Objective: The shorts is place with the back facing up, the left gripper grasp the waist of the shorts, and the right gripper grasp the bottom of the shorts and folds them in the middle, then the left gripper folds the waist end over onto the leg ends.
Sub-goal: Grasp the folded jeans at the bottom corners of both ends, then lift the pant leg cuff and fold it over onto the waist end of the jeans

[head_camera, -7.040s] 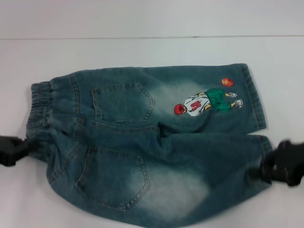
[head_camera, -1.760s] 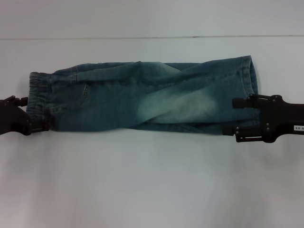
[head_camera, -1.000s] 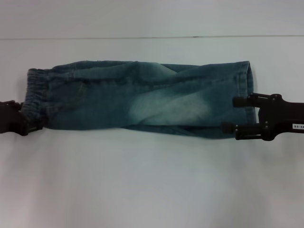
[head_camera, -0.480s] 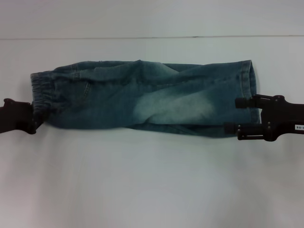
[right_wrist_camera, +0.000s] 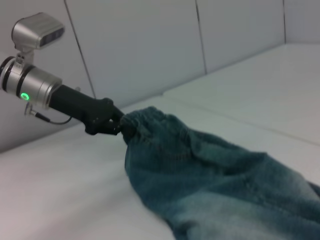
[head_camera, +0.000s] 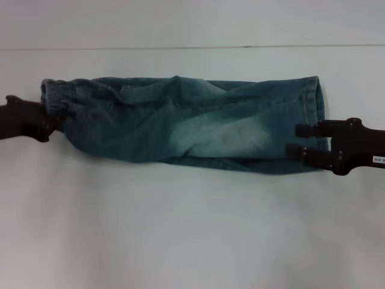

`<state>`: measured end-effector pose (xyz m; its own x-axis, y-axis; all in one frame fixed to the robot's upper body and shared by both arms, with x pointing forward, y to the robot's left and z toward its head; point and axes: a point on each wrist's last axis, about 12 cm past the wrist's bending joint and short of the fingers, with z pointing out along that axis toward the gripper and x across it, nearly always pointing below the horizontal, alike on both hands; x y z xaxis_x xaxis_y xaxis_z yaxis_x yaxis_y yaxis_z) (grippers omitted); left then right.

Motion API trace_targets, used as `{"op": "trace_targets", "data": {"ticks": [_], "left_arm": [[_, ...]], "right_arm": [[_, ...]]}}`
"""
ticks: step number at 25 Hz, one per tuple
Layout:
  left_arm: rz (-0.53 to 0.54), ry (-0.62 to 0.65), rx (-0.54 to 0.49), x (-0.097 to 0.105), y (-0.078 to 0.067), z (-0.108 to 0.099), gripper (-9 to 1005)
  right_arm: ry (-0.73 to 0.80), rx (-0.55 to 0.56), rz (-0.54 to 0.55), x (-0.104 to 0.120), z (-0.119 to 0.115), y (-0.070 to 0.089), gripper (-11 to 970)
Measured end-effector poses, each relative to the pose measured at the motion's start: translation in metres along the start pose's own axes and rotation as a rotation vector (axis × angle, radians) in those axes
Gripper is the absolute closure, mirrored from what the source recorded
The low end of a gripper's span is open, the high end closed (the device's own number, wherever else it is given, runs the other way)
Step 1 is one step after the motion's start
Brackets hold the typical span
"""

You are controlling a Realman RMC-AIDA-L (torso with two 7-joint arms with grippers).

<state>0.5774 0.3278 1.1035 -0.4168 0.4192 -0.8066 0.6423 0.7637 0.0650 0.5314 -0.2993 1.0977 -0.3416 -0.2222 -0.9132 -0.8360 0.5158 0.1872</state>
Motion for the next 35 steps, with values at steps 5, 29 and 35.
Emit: {"op": "trace_targets", "data": {"ticks": [5, 29, 35], "left_arm": [[0.011, 0.05, -0.002, -0.028, -0.003, 0.0, 950], [0.032, -0.013, 0.122, -0.179, -0.037, -0.011, 950], [0.039, 0.0, 0.172, -0.205, -0.054, -0.005, 951]], "right_arm": [[-0.04, 0.069, 0.037, 0.004, 0.016, -0.009, 570], [-0.08, 0.296, -0.219, 0.018, 0.139, -0.004, 960], [-0.003, 0.285, -0.248, 0.007, 0.166, 0.002, 959]]}}
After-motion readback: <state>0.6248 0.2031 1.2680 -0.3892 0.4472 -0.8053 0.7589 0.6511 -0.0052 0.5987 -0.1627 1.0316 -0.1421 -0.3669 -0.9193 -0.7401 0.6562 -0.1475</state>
